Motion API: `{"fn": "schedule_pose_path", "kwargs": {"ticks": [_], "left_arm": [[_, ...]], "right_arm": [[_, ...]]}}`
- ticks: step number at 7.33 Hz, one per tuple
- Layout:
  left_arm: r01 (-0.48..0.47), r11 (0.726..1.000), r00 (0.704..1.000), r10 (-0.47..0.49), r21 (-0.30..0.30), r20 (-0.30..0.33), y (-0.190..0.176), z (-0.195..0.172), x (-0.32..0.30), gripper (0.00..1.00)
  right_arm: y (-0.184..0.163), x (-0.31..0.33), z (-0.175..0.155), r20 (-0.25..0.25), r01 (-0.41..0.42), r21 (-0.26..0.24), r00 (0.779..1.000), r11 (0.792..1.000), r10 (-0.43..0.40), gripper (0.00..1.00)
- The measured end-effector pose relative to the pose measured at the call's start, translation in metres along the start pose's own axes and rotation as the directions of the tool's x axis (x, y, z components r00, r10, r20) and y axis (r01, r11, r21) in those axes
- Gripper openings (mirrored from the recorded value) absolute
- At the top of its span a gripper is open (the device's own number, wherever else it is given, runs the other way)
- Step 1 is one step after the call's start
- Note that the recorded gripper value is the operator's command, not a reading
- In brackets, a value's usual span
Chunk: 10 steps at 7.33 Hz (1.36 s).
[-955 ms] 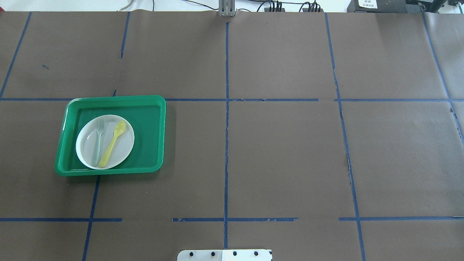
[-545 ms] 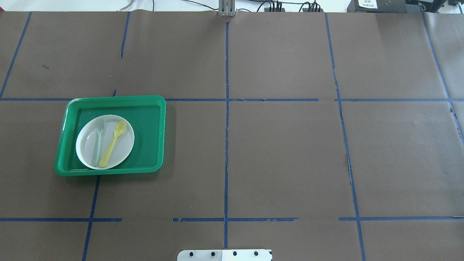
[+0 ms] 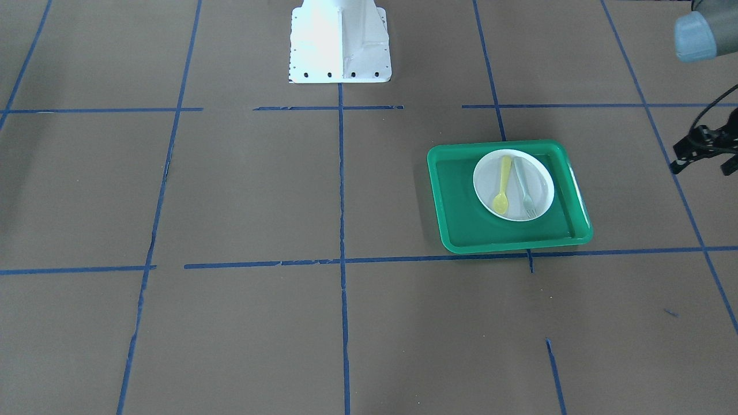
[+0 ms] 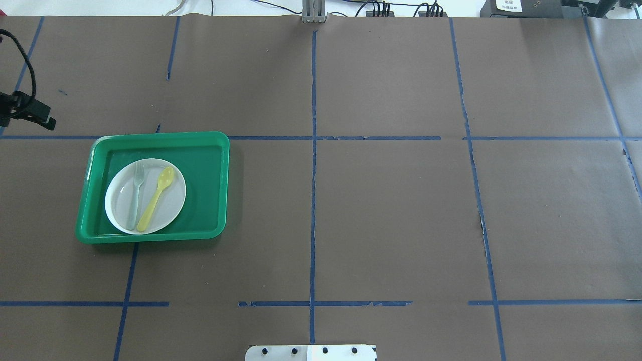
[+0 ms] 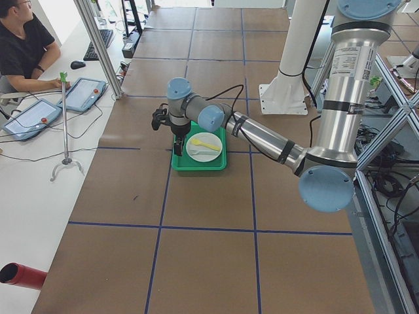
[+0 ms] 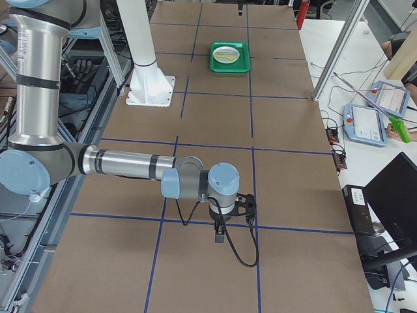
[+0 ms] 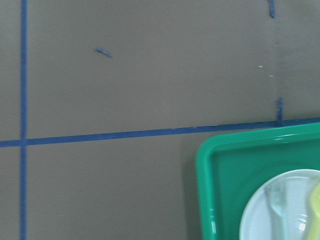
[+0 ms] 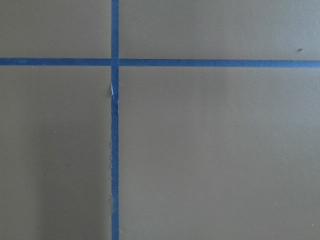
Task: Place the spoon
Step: 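Move the left gripper over the yellow spoon on the white plate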
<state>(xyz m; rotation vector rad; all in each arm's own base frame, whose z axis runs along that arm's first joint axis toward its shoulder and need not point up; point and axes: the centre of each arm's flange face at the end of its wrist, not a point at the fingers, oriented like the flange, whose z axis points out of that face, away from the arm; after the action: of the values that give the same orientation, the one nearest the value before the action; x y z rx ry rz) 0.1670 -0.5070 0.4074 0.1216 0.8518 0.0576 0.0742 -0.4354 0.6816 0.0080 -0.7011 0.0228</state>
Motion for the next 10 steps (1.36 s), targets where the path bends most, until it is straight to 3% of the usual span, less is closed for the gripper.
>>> {"fn": "schedule_pose_path", "kwargs": {"ticks": [3, 6, 8, 10], "left_arm": [[-0.009, 0.998, 0.999, 0.006, -0.07, -0.044, 0.008, 0.044, 0.087, 1.0], [-0.005, 0.997, 0.999, 0.003, -0.072, -0.037, 0.017, 0.107, 0.12, 1.0], [0.0, 0.998, 1.0, -0.002, -0.065, -0.024, 0.024, 0.138, 0.124, 0.82], [0.01, 0.997, 1.0, -0.01, -0.072, -0.004, 0.035, 0.158, 0.132, 0.82]], "right_arm": [[0.0, 0.0, 0.0, 0.0, 0.0, 0.0, 1.0, 1.0, 0.0, 1.0], [0.0, 0.0, 0.0, 0.0, 0.0, 0.0, 1.0, 1.0, 0.0, 1.0], [0.0, 0.0, 0.0, 0.0, 0.0, 0.0, 1.0, 1.0, 0.0, 1.0], [0.0, 0.0, 0.0, 0.0, 0.0, 0.0, 1.0, 1.0, 0.0, 1.0]]}}
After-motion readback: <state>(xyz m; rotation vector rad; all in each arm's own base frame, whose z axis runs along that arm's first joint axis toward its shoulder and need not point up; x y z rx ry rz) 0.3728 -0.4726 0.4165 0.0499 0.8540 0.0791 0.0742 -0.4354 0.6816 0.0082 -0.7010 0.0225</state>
